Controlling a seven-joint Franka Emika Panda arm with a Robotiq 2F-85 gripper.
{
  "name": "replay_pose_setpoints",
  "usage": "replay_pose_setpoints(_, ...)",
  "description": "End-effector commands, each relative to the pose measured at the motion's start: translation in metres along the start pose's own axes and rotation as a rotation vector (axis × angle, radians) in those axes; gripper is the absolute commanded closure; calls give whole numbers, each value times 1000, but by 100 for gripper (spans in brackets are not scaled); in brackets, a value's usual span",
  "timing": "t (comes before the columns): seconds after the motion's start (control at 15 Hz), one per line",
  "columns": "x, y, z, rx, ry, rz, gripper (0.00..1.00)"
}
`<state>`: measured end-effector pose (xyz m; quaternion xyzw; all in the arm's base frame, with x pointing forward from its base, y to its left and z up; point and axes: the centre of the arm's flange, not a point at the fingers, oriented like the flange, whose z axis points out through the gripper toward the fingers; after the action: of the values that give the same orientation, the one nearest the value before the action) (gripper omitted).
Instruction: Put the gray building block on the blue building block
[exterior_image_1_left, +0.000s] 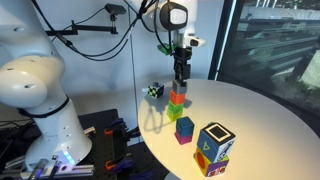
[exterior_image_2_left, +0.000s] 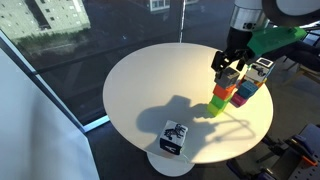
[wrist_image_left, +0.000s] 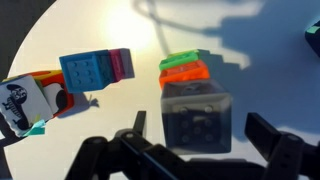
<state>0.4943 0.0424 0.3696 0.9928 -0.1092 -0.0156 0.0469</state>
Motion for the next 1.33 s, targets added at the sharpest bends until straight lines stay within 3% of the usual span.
replay_pose_setpoints(0.0, 4, 2, 2, -22, 15, 11, 28)
replay_pose_setpoints(0.33, 3, 5, -9, -6, 4, 12, 66)
replay_pose_setpoints(0.73, -3, 19, -35, 0, 22, 28, 71)
replay_pose_setpoints(1.27, 2, 69, -40, 14, 12, 93, 71)
